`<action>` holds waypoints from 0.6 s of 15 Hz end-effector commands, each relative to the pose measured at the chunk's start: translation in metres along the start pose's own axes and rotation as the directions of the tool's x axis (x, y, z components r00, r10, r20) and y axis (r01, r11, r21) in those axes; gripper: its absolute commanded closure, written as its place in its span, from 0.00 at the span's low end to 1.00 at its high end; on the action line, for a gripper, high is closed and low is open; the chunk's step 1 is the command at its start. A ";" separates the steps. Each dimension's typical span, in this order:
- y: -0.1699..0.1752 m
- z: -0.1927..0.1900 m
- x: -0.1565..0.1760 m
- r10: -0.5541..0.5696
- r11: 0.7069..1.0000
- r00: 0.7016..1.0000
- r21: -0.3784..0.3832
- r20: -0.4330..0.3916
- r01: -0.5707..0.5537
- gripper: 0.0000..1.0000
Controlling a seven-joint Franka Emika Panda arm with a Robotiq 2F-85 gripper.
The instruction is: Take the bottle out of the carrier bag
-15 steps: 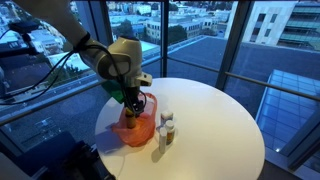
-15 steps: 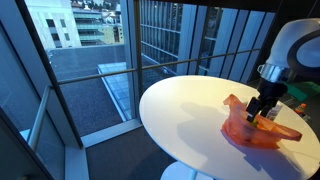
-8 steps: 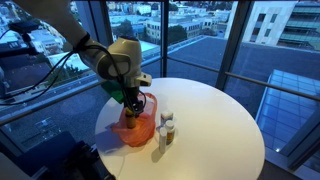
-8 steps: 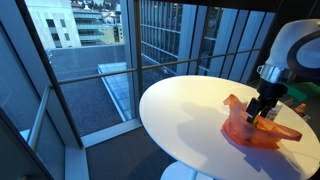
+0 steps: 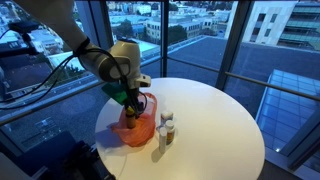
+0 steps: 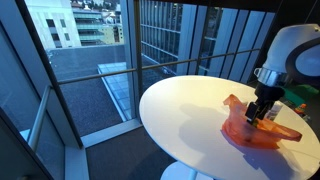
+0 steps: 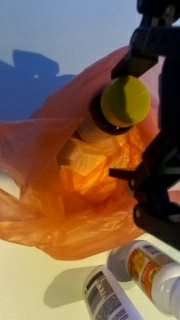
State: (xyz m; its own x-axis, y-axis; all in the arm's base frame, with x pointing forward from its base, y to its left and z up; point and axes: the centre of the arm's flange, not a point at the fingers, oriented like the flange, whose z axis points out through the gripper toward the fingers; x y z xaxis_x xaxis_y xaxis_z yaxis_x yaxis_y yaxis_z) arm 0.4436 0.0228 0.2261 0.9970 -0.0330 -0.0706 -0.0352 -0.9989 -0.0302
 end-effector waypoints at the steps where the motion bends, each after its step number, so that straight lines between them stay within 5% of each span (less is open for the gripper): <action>1: -0.002 0.000 0.007 -0.005 1.000 1.000 -0.027 -0.024 0.004 0.44; 5: -0.004 -0.008 0.008 -0.019 0.999 0.999 -0.040 -0.037 0.018 0.77; 9: -0.002 -0.027 0.010 -0.028 0.999 0.998 -0.042 -0.056 0.026 0.80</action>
State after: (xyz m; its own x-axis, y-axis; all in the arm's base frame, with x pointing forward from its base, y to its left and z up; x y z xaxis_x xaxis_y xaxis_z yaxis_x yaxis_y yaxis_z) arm 0.4517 0.0243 0.2318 0.9993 0.0003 -0.0369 0.0003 -1.0000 -0.0022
